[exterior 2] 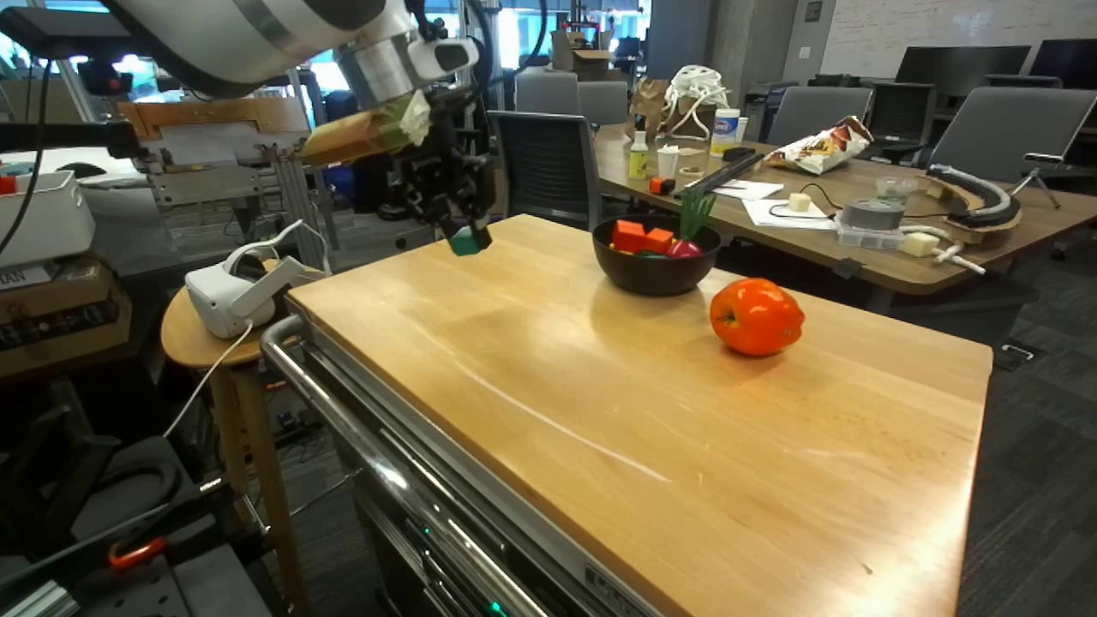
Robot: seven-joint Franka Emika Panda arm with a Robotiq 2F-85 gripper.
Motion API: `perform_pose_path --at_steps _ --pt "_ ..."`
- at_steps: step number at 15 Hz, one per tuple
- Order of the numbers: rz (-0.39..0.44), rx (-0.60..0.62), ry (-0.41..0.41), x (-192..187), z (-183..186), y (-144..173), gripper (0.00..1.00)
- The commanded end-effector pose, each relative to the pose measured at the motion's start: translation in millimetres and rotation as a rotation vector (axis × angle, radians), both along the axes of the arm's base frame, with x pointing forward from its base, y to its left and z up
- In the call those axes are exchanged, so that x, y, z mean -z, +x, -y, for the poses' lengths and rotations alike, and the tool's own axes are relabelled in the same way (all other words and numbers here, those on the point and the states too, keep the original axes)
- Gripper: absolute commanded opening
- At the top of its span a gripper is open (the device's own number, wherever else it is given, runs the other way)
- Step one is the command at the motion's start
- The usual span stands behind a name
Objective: Place the toys in the black bowl then put the apple at the left back corner of the trolley
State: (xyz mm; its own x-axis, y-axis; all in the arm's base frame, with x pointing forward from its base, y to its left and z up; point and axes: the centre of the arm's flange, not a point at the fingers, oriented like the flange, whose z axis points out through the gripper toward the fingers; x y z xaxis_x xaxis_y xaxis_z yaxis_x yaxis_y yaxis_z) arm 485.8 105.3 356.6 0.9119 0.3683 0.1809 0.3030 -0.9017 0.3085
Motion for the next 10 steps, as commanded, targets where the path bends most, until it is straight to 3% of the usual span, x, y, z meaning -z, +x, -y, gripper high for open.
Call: perform_pose_path --at_steps 1,4,5,7,10 --pt "0.189 0.034 -0.071 -76 57 33 0.13" --pt "0.337 0.027 -0.124 -102 90 80 0.13" --pt "0.350 0.021 -0.125 -105 97 97 0.13" --pt "0.357 0.014 -0.130 -103 106 123 0.13" --pt "0.295 0.012 -0.114 -83 112 158 0.13"
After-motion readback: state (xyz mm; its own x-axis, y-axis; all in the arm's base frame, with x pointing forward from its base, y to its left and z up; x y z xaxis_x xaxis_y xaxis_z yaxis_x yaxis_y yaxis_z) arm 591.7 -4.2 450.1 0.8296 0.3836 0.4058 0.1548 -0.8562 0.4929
